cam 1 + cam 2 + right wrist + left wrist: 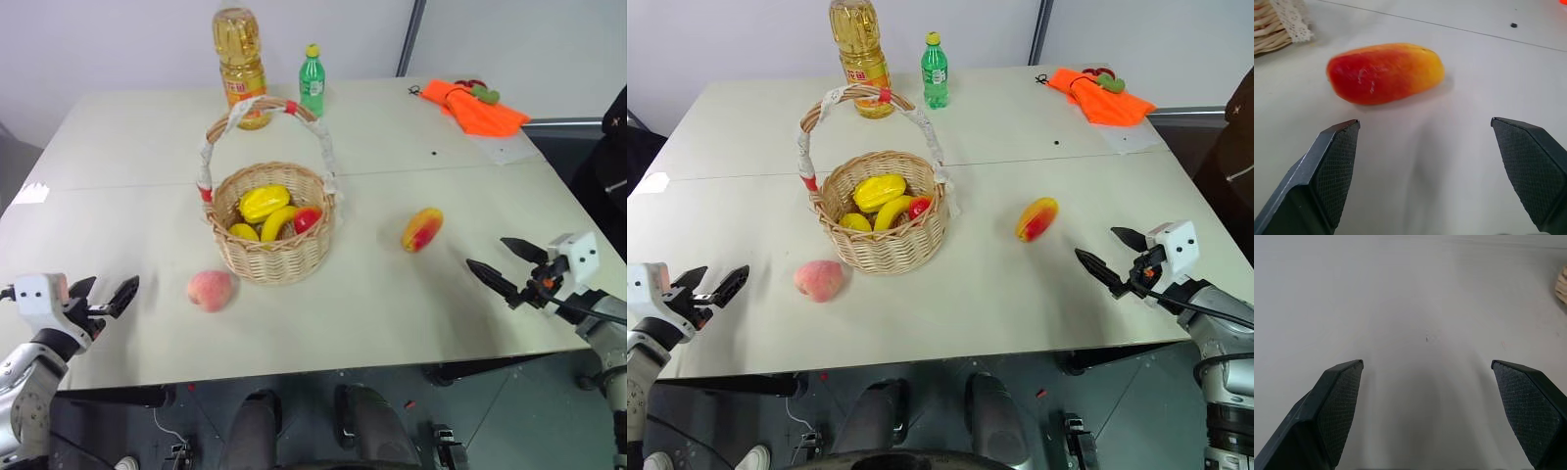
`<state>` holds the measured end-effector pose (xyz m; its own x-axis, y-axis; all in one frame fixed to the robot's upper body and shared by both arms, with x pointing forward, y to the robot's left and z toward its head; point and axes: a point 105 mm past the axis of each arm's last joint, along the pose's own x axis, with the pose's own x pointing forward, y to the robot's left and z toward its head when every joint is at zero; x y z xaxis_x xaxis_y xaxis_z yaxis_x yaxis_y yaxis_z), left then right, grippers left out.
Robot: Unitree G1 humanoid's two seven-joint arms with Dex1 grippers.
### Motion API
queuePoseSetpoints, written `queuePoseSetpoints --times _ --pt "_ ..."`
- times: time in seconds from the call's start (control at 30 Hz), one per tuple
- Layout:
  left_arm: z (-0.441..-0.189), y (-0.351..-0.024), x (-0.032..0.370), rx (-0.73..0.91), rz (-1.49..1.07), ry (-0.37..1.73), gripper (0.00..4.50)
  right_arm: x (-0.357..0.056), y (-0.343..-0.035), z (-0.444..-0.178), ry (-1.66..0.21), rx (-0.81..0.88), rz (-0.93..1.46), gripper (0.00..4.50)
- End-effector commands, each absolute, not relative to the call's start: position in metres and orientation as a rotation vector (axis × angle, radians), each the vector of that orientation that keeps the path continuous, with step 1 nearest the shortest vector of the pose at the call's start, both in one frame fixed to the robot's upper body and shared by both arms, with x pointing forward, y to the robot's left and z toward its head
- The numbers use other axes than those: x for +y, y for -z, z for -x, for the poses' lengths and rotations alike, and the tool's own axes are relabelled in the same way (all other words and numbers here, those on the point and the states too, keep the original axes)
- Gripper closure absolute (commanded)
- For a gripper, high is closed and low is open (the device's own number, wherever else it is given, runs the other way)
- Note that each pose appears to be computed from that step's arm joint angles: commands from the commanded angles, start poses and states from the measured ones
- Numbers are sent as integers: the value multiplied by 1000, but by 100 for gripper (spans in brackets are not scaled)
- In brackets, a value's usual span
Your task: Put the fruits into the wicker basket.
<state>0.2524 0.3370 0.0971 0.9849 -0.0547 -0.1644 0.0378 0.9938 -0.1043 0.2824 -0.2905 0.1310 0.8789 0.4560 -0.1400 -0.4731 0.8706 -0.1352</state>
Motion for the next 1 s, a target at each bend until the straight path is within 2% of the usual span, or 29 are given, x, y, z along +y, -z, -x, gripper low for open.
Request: queuePoseSetpoints --times 0.03,0.2,0.3,0.4,0.57,0.8,1.0 --pt "-257 -125 327 102 79 124 0 -289 -151 -282 -492 43 182 3" --pt "-271 -138 303 99 52 245 0 -277 -158 -287 -545 35 194 3" --pt "-275 -145 275 117 39 393 0 -271 -167 -287 -562 16 206 3" --pt "-275 -157 241 137 26 588 0 -264 -175 -280 -593 9 221 3" --pt "-264 -153 215 247 -96 805 0 -238 -185 -262 -722 33 215 3" --pt "-257 -123 220 495 -338 902 0 -209 -194 -248 -844 55 231 3" --pt "-263 -113 223 536 -357 881 0 -191 -202 -243 -906 55 251 3"
